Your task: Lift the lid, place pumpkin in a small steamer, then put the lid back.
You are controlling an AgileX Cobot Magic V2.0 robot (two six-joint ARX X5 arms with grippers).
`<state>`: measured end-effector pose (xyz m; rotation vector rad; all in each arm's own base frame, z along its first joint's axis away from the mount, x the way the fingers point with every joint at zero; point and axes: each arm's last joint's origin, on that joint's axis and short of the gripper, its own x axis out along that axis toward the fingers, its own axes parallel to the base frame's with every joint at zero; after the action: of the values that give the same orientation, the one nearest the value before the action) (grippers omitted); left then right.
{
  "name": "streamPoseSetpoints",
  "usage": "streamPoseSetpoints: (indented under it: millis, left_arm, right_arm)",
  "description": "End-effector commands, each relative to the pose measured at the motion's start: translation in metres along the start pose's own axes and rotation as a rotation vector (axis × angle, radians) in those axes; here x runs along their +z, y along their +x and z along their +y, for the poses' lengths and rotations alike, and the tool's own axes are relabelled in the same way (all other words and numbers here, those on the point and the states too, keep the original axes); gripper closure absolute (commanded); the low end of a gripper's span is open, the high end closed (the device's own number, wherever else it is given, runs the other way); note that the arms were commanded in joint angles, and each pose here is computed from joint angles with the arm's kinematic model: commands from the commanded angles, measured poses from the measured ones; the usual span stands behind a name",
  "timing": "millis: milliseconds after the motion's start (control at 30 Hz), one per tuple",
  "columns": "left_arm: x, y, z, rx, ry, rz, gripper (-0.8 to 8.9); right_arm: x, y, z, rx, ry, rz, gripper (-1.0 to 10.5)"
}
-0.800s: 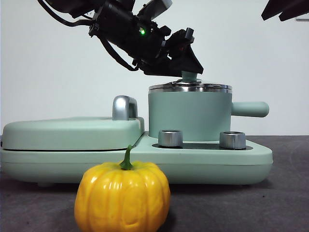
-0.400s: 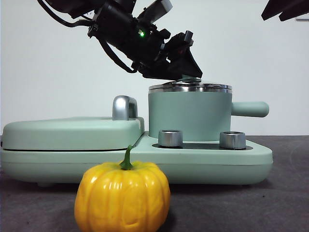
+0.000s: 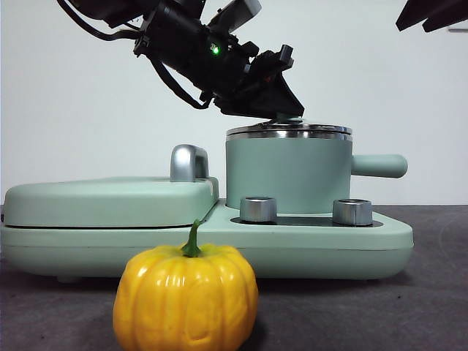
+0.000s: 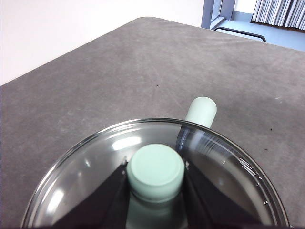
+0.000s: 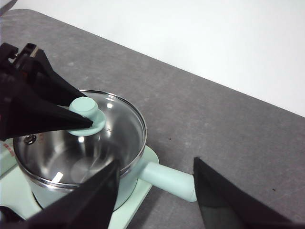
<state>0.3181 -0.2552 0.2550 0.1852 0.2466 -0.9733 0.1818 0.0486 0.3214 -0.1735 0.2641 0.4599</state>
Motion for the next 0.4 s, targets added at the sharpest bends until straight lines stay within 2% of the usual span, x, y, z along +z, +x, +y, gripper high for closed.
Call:
streamPoseSetpoints:
  millis: [33,400]
  left_arm:
    - [0.004,0.005,-0.001,0.000,0.005,-0.026,8.06]
    - [0.025,-0.011,-0.002,0.010,0.027,-0.097,8.06]
  right_arm:
    - [0.006,0.000,0.000,0.002,0.009,-0.020,7.0]
    - [0.006,0.000,0.000,0.003,0.008,-0.021,7.0]
